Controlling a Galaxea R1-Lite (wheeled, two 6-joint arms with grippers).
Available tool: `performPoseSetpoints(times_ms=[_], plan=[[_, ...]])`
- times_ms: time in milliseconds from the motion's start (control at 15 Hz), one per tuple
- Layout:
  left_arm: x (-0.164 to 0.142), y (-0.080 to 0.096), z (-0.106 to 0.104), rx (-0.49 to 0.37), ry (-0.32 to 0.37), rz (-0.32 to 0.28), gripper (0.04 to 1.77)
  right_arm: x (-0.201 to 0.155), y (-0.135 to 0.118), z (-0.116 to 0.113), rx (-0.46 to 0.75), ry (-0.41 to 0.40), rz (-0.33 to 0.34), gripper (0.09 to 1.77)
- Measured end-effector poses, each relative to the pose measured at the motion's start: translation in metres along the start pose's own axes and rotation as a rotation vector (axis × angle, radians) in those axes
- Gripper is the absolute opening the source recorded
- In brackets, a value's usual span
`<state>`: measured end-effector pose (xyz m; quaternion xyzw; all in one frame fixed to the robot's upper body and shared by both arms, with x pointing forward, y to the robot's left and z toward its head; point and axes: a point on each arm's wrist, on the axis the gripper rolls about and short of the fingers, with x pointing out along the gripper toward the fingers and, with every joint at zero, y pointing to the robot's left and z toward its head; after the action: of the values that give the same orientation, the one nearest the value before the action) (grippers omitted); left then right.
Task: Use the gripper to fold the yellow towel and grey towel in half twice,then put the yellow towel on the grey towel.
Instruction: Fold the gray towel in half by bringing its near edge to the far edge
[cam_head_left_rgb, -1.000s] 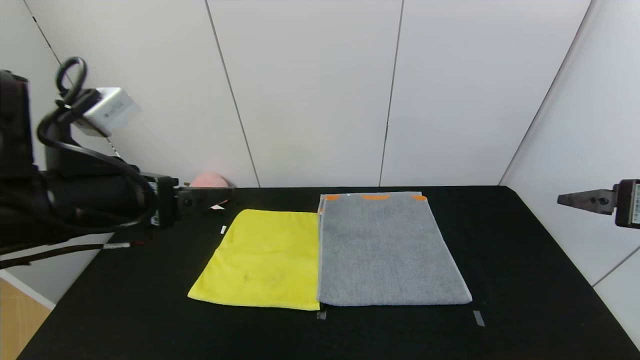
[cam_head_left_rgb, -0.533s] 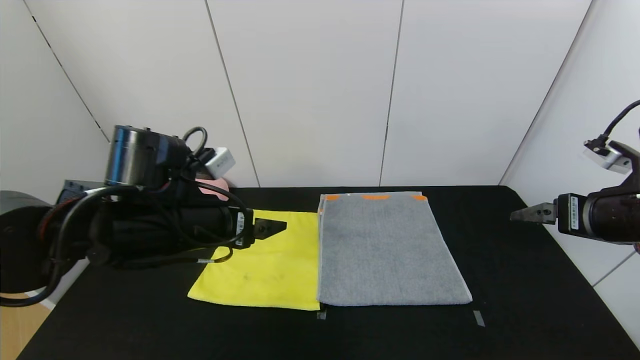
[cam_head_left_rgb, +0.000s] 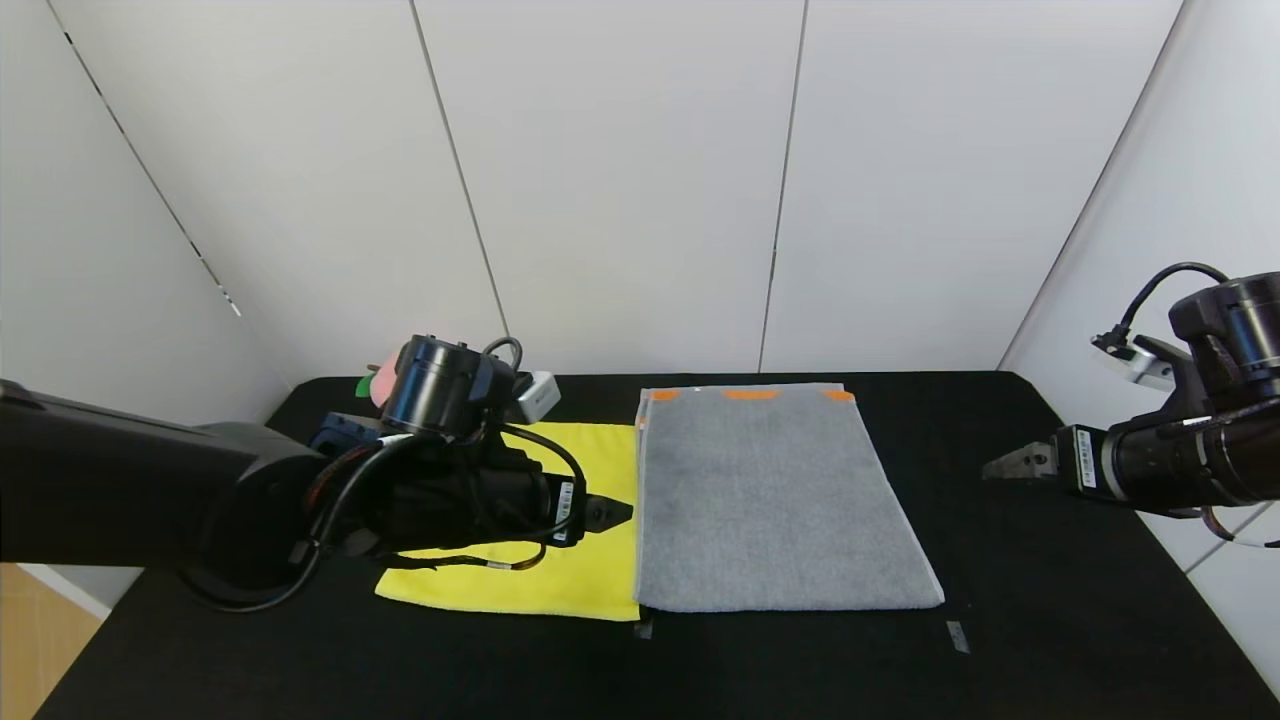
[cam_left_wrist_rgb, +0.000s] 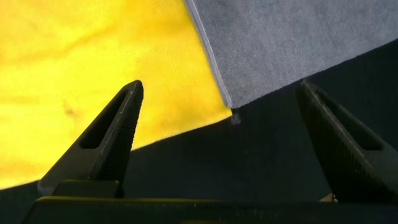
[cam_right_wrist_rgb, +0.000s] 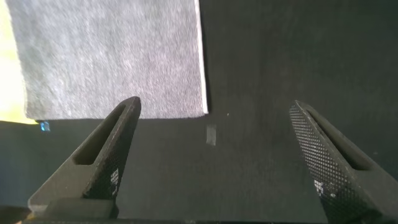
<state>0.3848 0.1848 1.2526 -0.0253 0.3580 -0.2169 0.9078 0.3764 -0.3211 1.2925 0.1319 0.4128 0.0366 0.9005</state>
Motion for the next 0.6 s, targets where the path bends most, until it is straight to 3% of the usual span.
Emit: performPoseSetpoints(times_ms=[400, 600], plan=[[0.041, -0.012, -0.021, -0.01, 0.1, -0.026, 1.72, 0.03, 0.0, -0.006, -0.005, 0.078, -0.013, 1.71], [0.061, -0.02, -0.03, -0.011, 0.104, -0.045, 1.72, 0.04, 0.0, -0.007, -0.006, 0.094, -0.014, 1.71]])
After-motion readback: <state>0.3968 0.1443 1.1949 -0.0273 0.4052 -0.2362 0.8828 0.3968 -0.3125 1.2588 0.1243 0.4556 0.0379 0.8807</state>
